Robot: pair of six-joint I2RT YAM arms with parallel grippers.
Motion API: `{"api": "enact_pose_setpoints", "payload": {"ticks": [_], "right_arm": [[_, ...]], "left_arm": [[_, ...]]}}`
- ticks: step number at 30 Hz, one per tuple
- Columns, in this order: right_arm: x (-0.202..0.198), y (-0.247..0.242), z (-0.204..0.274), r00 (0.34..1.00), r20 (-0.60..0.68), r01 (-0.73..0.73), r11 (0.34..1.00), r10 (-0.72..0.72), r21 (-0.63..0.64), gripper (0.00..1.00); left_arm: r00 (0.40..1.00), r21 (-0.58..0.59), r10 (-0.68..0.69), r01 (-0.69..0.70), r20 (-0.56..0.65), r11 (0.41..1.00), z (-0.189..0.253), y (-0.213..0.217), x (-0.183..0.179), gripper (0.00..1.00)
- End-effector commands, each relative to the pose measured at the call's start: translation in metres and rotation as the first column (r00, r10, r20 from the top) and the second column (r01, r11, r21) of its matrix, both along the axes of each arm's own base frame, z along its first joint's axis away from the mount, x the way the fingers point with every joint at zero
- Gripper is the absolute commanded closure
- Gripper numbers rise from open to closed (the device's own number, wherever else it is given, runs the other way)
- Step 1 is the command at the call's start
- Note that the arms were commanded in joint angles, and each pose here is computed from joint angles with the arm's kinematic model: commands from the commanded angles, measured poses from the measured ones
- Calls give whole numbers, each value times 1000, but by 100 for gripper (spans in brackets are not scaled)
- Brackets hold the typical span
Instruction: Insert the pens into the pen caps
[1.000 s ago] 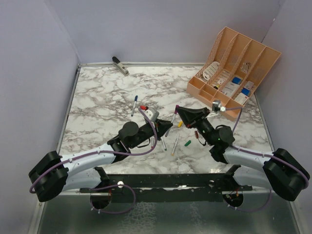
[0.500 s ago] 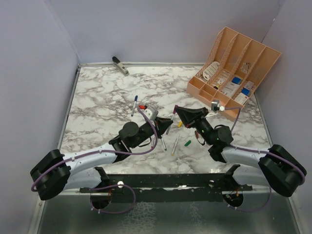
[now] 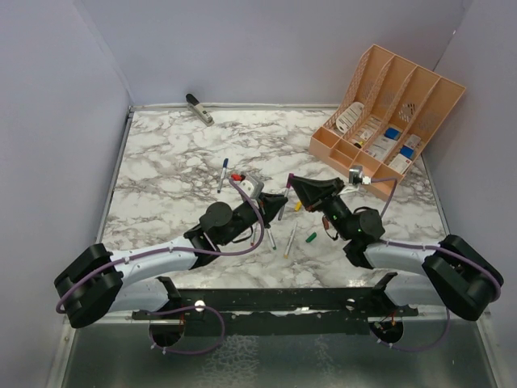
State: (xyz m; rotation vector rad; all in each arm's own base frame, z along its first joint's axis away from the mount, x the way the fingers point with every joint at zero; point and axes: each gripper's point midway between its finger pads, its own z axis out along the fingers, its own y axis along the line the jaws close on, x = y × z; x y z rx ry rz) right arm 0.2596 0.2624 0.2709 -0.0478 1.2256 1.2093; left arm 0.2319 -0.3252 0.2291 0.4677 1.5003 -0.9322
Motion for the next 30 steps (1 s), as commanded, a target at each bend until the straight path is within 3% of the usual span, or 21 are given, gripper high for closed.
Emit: {"api": "enact_pose_setpoints", "payload": {"ticks": [1,15,30], "right_arm": [[-17,23,-22,994,-34,-106,992,104,-66,99],[-27,44,-53,987,-95,-141,980,128,-142,99],[-40,61,-90,972,-177,-197,953,157,-232,99]], "left_arm": [[984,-178,97,-71,147,982,73,10,12,100],[958,-247,208,-156,197,956,98,46,26,100],[952,-287,215,-148,216,946,110,55,35,100]]}}
